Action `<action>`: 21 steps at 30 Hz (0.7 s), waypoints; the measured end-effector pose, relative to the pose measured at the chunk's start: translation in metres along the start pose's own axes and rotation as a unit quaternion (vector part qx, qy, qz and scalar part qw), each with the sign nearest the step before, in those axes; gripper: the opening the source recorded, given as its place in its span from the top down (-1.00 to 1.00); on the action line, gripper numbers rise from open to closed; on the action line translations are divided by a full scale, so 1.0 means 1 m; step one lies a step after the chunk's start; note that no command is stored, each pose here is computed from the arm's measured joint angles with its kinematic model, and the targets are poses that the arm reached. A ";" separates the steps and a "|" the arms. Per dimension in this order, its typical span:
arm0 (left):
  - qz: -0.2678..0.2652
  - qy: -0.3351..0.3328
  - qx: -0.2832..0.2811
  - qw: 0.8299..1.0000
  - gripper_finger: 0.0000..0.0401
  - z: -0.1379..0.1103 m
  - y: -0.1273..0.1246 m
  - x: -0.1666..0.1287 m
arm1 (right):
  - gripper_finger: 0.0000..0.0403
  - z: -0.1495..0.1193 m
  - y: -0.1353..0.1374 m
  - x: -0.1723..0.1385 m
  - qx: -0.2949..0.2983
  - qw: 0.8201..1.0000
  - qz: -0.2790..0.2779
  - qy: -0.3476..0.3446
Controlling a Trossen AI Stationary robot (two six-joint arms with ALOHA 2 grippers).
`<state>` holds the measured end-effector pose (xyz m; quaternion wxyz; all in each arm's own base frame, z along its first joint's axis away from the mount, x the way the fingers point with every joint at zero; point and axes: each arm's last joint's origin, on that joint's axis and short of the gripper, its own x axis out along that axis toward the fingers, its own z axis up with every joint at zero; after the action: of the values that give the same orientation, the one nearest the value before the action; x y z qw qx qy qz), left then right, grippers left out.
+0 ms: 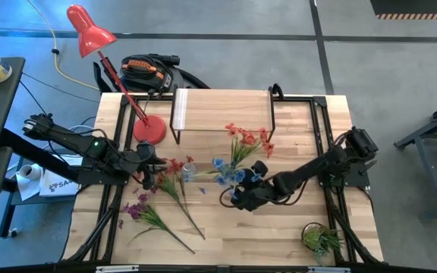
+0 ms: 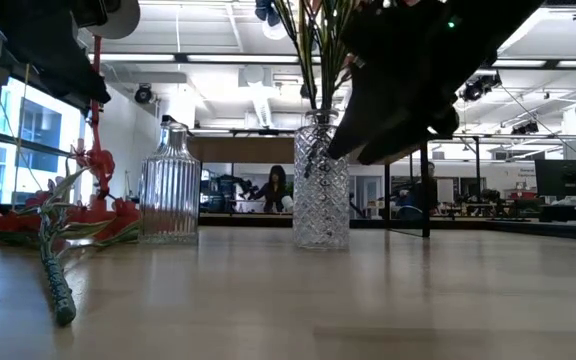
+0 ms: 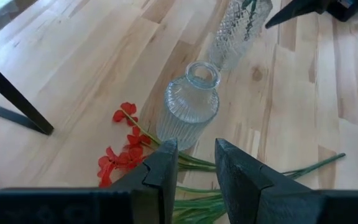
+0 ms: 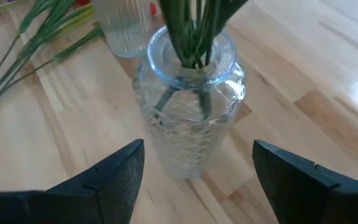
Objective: Pick and place flowers into a vace then onto a shelf
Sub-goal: Adjust the right transparent flower vase
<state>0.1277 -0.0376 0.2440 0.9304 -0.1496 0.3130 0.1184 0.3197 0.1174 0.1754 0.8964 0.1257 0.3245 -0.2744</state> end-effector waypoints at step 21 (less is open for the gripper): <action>0.003 -0.003 0.003 1.000 0.30 0.000 0.000 0.000 | -0.44 -0.008 0.004 -0.006 -0.017 1.000 0.009 0.013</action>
<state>0.1278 -0.0374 0.2442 0.9315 -0.1454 0.3109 0.1209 0.3141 0.1267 0.1739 0.8965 0.1175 0.3397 -0.2589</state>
